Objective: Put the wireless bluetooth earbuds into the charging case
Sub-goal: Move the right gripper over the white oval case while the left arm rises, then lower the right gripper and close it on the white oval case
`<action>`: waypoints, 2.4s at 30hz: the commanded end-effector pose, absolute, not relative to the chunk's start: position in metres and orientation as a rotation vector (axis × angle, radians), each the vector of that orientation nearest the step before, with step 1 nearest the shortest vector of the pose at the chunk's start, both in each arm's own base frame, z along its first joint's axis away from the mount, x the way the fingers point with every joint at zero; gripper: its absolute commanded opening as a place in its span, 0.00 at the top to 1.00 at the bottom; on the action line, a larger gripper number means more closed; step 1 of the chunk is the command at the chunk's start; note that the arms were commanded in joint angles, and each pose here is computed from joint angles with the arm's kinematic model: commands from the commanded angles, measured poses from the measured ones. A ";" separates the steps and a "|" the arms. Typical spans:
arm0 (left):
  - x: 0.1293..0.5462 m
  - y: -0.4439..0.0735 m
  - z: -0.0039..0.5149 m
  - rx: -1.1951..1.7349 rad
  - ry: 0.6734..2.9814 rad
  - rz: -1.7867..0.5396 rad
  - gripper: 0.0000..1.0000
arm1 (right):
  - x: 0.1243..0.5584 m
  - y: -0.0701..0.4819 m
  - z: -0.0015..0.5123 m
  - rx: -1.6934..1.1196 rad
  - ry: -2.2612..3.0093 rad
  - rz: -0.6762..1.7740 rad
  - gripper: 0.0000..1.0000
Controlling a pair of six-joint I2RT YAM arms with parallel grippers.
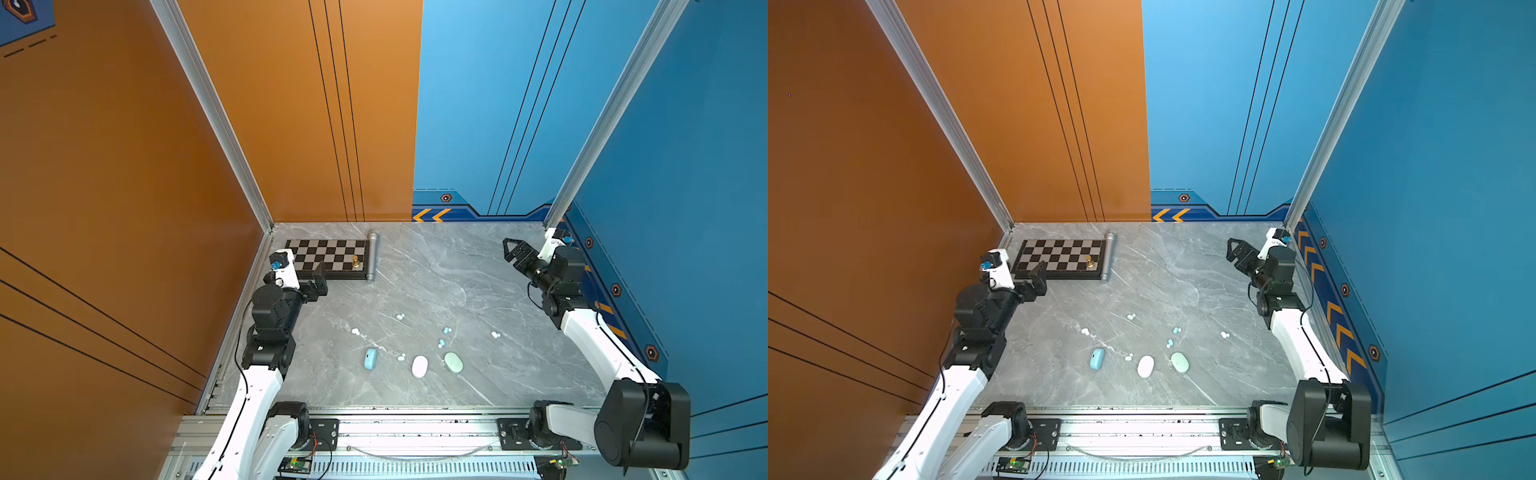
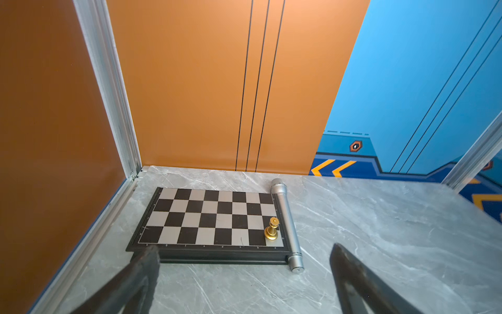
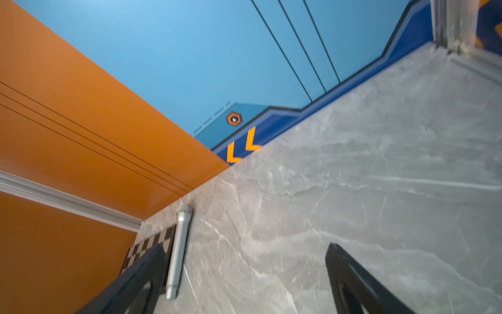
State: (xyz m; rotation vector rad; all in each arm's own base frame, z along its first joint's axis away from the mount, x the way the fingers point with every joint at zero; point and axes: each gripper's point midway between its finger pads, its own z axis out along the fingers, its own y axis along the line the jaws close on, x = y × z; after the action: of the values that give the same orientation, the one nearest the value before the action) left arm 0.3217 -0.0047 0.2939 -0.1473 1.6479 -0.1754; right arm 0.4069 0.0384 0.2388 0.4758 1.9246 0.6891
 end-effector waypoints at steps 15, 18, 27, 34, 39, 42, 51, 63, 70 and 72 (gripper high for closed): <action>0.284 -0.031 0.258 -0.136 1.804 -0.430 0.02 | 0.169 0.208 0.123 -0.713 2.627 0.278 0.00; 0.278 -0.034 0.260 -0.112 1.825 -0.413 0.02 | 0.157 0.229 0.113 -0.903 2.609 0.242 0.00; 0.269 -0.040 0.262 -0.062 1.860 -0.378 0.02 | 0.169 0.285 0.091 -0.973 2.693 0.277 0.00; 0.259 -0.037 0.260 -0.073 1.873 -0.344 0.02 | 0.169 0.293 0.070 -0.976 2.813 0.218 0.00; 0.256 -0.038 0.255 -0.044 1.902 -0.329 0.02 | 0.167 0.298 0.061 -1.027 2.839 0.197 0.00; 0.258 -0.039 0.256 -0.036 1.911 -0.330 0.02 | 0.168 0.296 0.052 -1.073 2.840 0.156 0.01; 0.262 -0.042 0.267 -0.021 1.905 -0.332 0.02 | 0.169 0.288 0.040 -1.129 2.857 0.105 0.07; 0.263 -0.045 0.265 -0.008 1.918 -0.327 0.02 | 0.190 0.280 0.025 -1.112 2.857 -0.031 0.11; 0.267 -0.046 0.264 0.000 1.932 -0.307 0.02 | 0.206 0.278 0.020 -1.002 2.927 0.015 0.27; 0.268 -0.047 0.261 0.002 1.941 -0.302 0.02 | 0.211 0.278 0.022 -0.970 2.933 0.032 0.29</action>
State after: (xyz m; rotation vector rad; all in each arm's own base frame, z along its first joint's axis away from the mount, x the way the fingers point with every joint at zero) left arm 0.2672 -0.0489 0.2479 -0.0100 1.9654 -0.3379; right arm 0.2050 0.2816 0.0197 -1.0210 2.9051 0.0441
